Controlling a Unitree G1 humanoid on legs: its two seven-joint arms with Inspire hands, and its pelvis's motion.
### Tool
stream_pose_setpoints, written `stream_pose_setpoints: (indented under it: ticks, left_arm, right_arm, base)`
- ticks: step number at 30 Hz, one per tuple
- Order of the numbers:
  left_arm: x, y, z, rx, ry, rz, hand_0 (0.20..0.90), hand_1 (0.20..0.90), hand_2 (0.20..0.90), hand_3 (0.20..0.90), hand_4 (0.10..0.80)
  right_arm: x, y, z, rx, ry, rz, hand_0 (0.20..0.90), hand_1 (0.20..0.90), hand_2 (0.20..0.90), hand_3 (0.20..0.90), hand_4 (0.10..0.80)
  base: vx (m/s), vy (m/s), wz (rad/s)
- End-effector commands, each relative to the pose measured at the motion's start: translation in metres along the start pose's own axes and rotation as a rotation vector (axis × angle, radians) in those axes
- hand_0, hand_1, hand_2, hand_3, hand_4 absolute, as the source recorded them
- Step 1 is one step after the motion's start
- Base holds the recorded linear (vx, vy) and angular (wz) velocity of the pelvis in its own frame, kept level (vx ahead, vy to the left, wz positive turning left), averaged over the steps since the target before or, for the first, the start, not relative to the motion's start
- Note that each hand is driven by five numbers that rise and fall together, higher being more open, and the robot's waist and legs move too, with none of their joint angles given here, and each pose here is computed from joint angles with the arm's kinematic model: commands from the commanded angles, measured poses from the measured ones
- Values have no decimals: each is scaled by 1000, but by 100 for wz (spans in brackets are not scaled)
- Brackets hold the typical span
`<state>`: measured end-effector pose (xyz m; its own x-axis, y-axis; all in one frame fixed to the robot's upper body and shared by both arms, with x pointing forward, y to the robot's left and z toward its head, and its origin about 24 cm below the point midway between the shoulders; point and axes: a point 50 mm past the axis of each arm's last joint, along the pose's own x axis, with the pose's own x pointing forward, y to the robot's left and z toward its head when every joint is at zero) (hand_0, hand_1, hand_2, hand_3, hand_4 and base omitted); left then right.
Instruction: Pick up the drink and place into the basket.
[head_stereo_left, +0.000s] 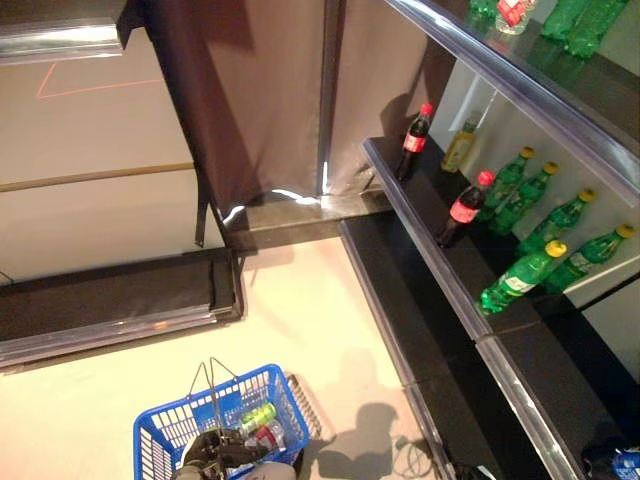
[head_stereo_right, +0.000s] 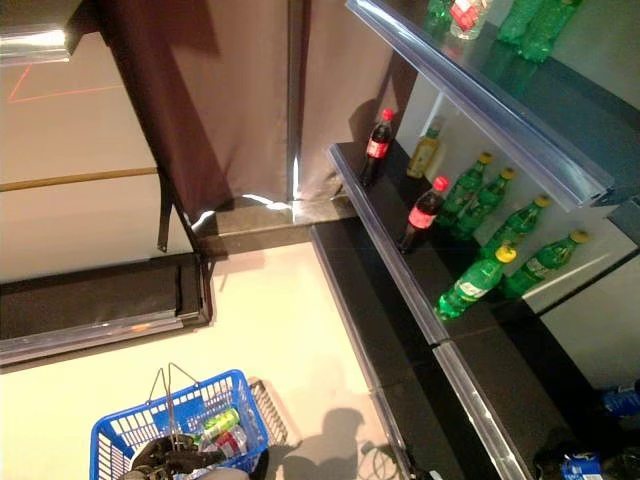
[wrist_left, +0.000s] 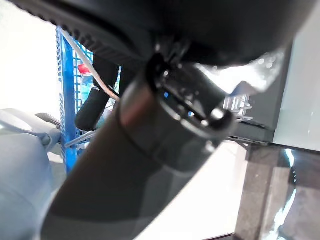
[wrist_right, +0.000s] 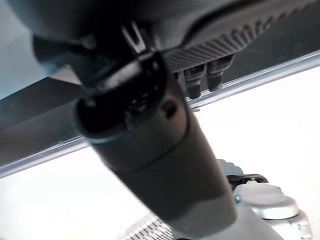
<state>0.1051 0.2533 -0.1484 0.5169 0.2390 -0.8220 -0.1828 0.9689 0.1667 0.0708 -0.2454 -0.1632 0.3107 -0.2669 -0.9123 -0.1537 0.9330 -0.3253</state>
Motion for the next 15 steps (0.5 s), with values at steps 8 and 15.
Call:
stream_pose_setpoints:
  ticks: [8, 15]
  left_arm:
    - [9, 10, 115, 17, -398, 65, 300, 300, 300, 200, 100]
    - [8, 33, 117, -43, -389, 142, 300, 300, 300, 200, 100]
  right_arm:
    - [4, -29, 44, 125, -136, -87, 900, 900, 900, 900, 800]
    - [4, -31, 50, 101, -121, -86, 900, 900, 900, 900, 800]
  base:
    - [-387, -130, -168]
    - [-170, -314, -134]
